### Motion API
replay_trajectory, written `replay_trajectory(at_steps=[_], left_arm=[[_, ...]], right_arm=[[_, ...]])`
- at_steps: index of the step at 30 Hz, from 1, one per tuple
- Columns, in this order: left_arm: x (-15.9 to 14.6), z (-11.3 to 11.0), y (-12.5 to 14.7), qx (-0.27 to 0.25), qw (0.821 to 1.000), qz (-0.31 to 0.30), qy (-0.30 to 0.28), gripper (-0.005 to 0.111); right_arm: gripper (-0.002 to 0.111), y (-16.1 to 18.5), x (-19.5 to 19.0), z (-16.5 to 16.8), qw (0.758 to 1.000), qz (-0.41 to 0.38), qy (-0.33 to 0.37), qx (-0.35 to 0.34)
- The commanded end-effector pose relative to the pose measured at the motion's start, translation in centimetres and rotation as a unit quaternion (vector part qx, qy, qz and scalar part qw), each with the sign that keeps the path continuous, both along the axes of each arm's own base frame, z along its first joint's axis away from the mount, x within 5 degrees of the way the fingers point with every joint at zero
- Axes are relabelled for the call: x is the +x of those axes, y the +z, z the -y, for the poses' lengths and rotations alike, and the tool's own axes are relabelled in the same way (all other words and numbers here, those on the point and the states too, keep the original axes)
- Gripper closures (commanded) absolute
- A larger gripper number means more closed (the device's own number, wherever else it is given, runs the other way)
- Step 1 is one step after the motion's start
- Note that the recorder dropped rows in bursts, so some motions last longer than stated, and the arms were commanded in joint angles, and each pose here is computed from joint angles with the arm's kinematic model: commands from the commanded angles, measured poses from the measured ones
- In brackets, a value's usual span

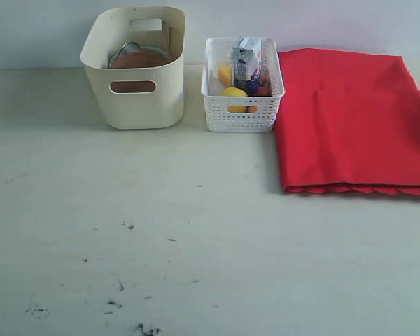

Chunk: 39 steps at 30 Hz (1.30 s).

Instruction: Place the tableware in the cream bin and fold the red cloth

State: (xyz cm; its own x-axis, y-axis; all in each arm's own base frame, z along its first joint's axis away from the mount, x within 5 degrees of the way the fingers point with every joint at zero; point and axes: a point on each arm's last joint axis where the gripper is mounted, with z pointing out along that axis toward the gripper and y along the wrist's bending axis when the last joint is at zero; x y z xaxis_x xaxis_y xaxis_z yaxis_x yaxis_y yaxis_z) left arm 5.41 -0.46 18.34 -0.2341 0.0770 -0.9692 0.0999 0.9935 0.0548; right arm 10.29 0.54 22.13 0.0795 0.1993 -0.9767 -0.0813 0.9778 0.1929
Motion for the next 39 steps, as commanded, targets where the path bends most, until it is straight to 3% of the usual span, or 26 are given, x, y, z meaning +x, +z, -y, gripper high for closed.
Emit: replay_trajectory(at_steps=[1, 22, 32, 39], left_arm=[[0.0, 0.0, 0.1, -0.006, 1.0, 0.005, 0.001, 0.104], [0.0, 0.0, 0.1, -0.005, 1.0, 0.005, 0.001, 0.104], [0.0, 0.0, 0.1, -0.005, 1.0, 0.005, 0.001, 0.104], [0.0, 0.0, 0.1, -0.005, 1.0, 0.005, 0.001, 0.104]], right_arm=[[0.108, 0.0, -0.1, 0.0, 1.0, 0.005, 0.0, -0.002], [0.108, 0.1, -0.2, 0.0, 1.0, 0.009, -0.001, -0.001], [0.108, 2.7, -4.0, -0.1, 0.985, 0.171, -0.002, -0.005], [0.108, 3.3, -5.3, -0.2, 0.975, 0.222, -0.002, -0.007]])
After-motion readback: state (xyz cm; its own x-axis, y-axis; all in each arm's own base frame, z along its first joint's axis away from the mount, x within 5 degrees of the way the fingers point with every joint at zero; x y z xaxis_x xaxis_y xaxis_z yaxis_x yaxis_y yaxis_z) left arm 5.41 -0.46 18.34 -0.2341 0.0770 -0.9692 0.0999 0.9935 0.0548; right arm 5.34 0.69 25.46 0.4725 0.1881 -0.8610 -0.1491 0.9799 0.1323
